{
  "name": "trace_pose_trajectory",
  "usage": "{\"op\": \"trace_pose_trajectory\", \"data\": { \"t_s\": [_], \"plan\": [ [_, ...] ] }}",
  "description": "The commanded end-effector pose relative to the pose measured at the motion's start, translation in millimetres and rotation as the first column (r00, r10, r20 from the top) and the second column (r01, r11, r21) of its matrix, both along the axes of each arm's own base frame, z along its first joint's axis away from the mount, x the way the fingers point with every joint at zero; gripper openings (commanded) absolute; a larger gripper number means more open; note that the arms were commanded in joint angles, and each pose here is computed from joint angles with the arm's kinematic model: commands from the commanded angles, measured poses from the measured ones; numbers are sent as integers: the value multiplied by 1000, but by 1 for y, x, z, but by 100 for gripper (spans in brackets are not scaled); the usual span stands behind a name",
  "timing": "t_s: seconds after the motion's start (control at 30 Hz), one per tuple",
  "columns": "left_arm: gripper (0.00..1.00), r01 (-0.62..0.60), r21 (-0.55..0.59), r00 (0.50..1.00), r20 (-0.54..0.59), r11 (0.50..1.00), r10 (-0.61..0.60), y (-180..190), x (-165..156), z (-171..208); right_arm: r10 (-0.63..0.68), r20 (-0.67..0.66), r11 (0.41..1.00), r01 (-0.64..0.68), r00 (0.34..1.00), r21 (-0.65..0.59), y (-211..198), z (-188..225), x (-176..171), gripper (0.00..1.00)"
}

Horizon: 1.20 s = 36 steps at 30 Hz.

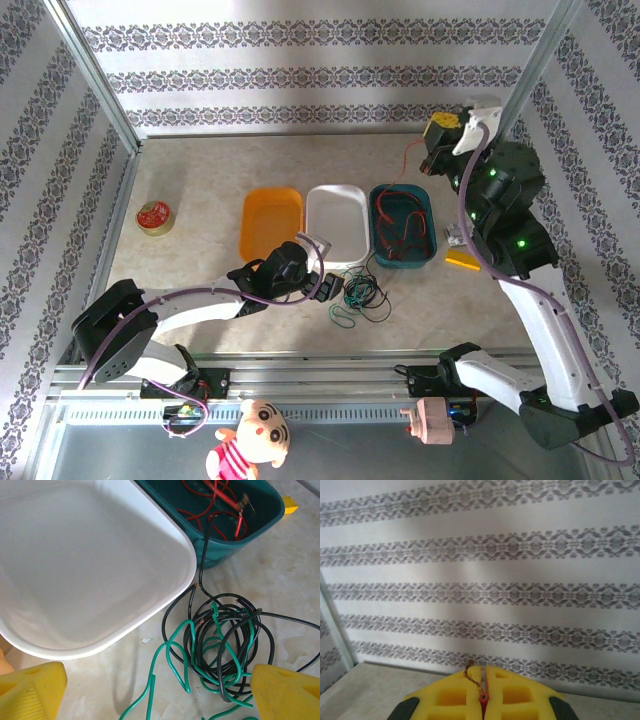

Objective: Untangle the cables

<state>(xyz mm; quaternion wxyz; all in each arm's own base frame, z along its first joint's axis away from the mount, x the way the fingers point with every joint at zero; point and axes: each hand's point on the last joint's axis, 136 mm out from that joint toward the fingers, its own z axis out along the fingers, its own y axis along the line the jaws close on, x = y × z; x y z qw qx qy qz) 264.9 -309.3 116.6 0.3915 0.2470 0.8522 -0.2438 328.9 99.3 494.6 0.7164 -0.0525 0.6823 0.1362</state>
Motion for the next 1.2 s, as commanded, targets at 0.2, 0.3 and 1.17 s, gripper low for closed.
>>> {"op": "trace_pose_trajectory", "data": {
  "t_s": [0.2, 0.3, 1.17],
  "plan": [
    [95, -23, 9, 1000, -10, 1000, 24, 3, 2, -8, -93, -246, 995, 99, 965, 12, -24, -113, 51, 0],
    [95, -22, 11, 1000, -8, 1000, 22, 3, 1, -8, -164, -388, 985, 169, 907, -23, -32, -181, 61, 0],
    [95, 26, 69, 1000, -18, 997, -25, -3, -7, -15, -283, -876, 949, 247, 391, -196, -27, -426, 19, 12]
  ]
}}
